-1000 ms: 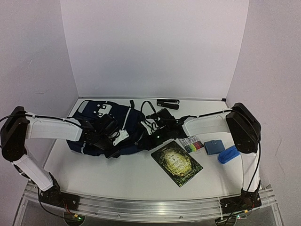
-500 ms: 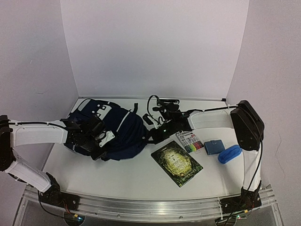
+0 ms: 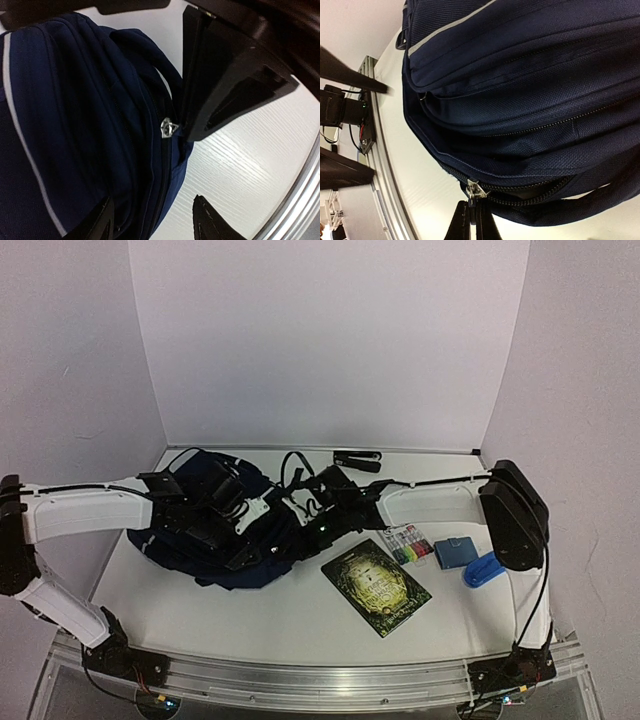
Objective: Pack the student bag
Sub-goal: Zip the student bag at the center of the board.
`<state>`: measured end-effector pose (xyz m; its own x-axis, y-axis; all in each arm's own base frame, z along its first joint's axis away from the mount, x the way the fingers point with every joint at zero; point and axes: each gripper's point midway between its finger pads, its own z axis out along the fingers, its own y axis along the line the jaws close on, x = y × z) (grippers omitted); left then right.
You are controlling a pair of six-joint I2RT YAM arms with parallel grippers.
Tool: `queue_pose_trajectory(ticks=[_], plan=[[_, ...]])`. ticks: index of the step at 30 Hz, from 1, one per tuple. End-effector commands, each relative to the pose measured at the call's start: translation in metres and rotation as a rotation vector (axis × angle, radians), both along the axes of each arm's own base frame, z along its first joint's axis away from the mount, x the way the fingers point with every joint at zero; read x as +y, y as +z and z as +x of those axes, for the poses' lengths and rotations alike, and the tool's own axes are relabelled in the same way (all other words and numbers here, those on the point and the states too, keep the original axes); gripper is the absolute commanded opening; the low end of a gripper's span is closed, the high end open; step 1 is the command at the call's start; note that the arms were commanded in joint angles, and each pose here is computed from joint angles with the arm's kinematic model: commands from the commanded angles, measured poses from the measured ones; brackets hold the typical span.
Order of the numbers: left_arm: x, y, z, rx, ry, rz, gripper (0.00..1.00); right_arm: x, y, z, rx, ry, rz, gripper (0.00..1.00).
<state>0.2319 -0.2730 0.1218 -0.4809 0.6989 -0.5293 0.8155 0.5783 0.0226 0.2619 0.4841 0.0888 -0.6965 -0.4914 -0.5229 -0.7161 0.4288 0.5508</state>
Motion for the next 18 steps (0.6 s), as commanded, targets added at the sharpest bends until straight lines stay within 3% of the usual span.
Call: queue_pose_trajectory(ticks=[1, 3, 7, 10, 15, 18], plan=[[-0.020, -0.008, 0.007, 0.020, -0.002, -0.044, 0.52, 0.016, 0.024, 0.005, -0.016, 0.008, 0.077, 0.00], [-0.018, -0.020, 0.008, 0.037, 0.015, -0.013, 0.46, 0.012, 0.021, 0.005, -0.020, 0.006, 0.067, 0.00], [-0.003, -0.037, 0.002, 0.077, 0.054, 0.047, 0.17, -0.004, 0.014, 0.018, -0.014, -0.026, 0.048, 0.00], [0.014, -0.041, -0.008, 0.093, 0.072, 0.086, 0.02, -0.023, 0.004, 0.036, -0.019, -0.062, 0.025, 0.00], [0.035, -0.027, -0.010, 0.026, 0.089, 0.112, 0.00, -0.055, -0.019, 0.067, -0.049, -0.111, -0.037, 0.00], [0.050, -0.031, -0.012, 0.023, 0.075, 0.201, 0.00, -0.075, -0.037, 0.095, -0.090, -0.155, -0.097, 0.00]])
